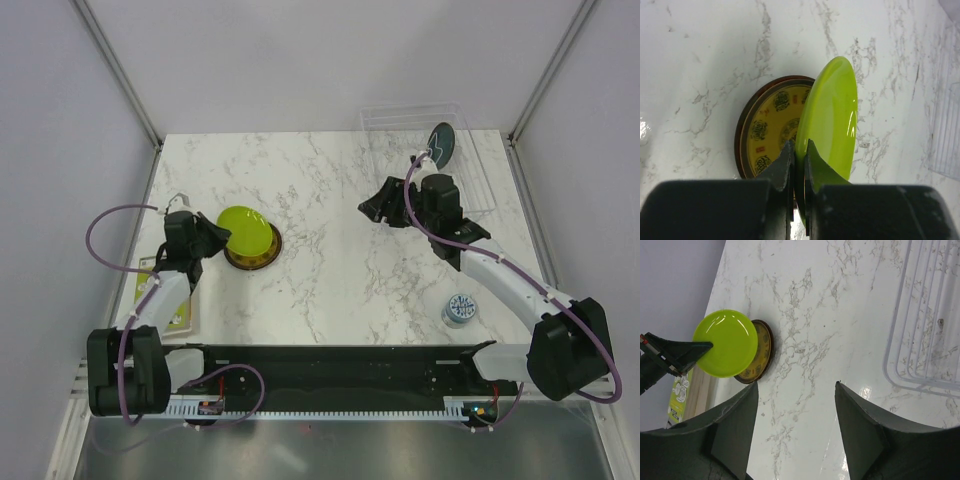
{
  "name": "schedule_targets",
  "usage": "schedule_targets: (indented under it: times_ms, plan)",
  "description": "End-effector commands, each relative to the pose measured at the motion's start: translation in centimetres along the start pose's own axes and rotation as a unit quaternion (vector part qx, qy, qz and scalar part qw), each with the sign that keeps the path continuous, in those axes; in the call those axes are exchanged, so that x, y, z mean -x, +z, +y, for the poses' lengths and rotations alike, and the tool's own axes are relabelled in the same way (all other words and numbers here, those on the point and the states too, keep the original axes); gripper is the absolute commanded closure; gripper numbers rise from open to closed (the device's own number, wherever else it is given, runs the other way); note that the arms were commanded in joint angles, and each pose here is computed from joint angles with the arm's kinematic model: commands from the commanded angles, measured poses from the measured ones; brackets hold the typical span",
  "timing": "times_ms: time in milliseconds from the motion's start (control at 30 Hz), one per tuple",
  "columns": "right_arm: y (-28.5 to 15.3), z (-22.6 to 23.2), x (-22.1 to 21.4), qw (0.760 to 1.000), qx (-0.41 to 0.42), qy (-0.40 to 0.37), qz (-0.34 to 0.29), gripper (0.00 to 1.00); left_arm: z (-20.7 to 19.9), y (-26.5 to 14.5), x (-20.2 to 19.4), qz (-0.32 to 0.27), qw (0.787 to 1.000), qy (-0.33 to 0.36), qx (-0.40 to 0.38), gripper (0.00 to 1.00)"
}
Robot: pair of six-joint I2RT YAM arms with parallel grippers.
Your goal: Unload the plates from the dish rack
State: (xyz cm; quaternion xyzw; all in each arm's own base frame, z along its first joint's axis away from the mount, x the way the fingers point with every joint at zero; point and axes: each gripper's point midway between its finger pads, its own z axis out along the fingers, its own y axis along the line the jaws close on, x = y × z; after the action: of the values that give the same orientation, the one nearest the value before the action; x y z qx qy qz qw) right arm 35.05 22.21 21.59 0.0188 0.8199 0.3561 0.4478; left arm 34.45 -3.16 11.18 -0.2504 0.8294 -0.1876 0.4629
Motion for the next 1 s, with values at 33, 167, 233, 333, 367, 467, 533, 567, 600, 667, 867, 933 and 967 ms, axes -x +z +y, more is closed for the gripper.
schedule_targets:
  times_ms: [33,167,233,333,367,467,533,567,600,667,867,933,967]
  plan:
    - [-0.5,-0.7,-0.4,1.0,-0.005,-0.012,0.001,0.31,0.3,1.0,-0.9,0.029,1.0,-0.004,-0.011,0.98]
    - [-0.4,-1.1,-0.8,1.0,-0.01,-0.013,0.006,0.31,0.5,1.5,-2.1,0.046,0.999,-0.014,-0.018,0.98]
    - [-0.3,-1.2,-0.9,1.0,-0.01,-0.013,0.008,0.31,0.7,1.6,-2.6,0.053,0.998,-0.017,-0.019,0.98]
    - [-0.2,-1.4,-1.1,1.0,-0.012,-0.015,0.011,0.31,1.0,1.6,-3.3,0.061,0.998,-0.021,-0.019,0.9]
    - [-0.2,-1.6,-1.2,1.0,-0.014,-0.015,0.012,0.31,1.1,1.6,-3.5,0.062,0.998,-0.022,-0.019,0.76]
    - [-0.2,-1.9,-0.9,1.0,-0.019,-0.017,0.01,0.31,1.0,1.4,-3.6,0.062,0.998,-0.021,-0.023,0.48]
    - [-0.2,-2.0,-0.8,1.0,-0.022,-0.02,0.008,0.31,1.0,1.3,-3.6,0.062,0.998,-0.017,-0.025,0.37]
    - [-0.2,-2.2,-0.7,0.999,-0.024,-0.02,0.008,0.31,1.0,1.3,-3.6,0.063,0.998,-0.018,-0.025,0.31]
    - [-0.2,-2.1,-0.5,0.999,-0.024,-0.023,0.005,0.31,1.0,1.3,-3.6,0.065,0.997,-0.017,-0.024,0.29]
    - [-0.3,-2.7,-0.8,0.999,-0.036,-0.022,0.014,0.31,1.1,1.2,-3.5,0.063,0.998,-0.013,-0.021,0.24]
    - [-0.6,-3.7,0.0,0.997,-0.065,-0.046,0.012,0.31,2.4,0.9,-2.5,0.062,0.998,0.007,0.033,0.0]
    - [-0.9,-4.4,0.9,0.994,-0.096,-0.058,0.006,0.31,2.9,0.5,-2.2,0.071,0.996,0.021,0.057,0.0]
    - [-1.1,-4.8,1.3,0.992,-0.107,-0.069,0.002,0.31,3.4,0.4,-1.8,0.066,0.995,0.025,0.072,0.0]
